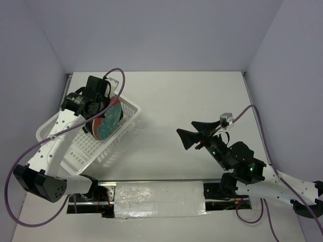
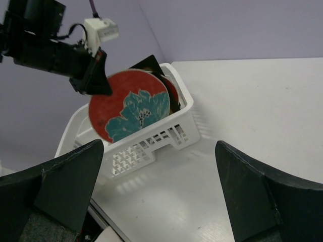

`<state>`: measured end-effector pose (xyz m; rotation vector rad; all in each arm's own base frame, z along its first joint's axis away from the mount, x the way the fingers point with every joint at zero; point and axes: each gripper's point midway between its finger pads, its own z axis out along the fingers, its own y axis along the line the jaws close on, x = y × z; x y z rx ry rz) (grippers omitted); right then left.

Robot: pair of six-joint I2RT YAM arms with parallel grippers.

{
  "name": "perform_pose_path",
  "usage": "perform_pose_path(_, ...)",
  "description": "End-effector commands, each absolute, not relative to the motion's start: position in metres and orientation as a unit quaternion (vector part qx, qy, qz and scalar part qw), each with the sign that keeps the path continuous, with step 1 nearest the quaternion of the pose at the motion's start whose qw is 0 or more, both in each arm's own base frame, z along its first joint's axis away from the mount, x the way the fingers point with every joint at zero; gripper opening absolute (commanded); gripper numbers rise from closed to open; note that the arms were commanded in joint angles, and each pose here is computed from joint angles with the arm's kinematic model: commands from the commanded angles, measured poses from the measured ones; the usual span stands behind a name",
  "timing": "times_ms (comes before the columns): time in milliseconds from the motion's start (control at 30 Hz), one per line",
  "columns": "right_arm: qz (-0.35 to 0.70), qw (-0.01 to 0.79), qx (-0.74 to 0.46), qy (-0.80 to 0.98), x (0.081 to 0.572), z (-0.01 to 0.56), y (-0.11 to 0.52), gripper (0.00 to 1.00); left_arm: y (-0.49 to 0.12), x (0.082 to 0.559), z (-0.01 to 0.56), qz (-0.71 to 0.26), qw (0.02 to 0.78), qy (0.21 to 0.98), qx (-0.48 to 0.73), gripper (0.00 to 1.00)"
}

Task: Unload the plates from the dish rack

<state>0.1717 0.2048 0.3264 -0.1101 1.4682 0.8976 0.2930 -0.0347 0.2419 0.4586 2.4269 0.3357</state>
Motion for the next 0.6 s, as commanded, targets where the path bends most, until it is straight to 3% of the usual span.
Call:
perform_pose_path(0, 0.398, 0.659, -0.045, 0.636, 0.173, 0.340, 0.204, 0.98, -0.044, 0.320, 0.317, 0.107, 0.446, 0.879, 0.131, 0.00)
perform_pose_path(433, 0.367, 0.648, -0.035, 0.666, 0.181, 0.329, 0.205, 0.98, -0.078, 0.321, 0.404, 0.014, 0.543, 0.830, 0.129, 0.00)
perform_pose_path(567, 0.336, 0.642, 0.027, 0.688, 0.190, 0.328, 0.183, 0.98, -0.138, 0.319, 0.404, -0.104, 0.550, 0.812, 0.163, 0.00)
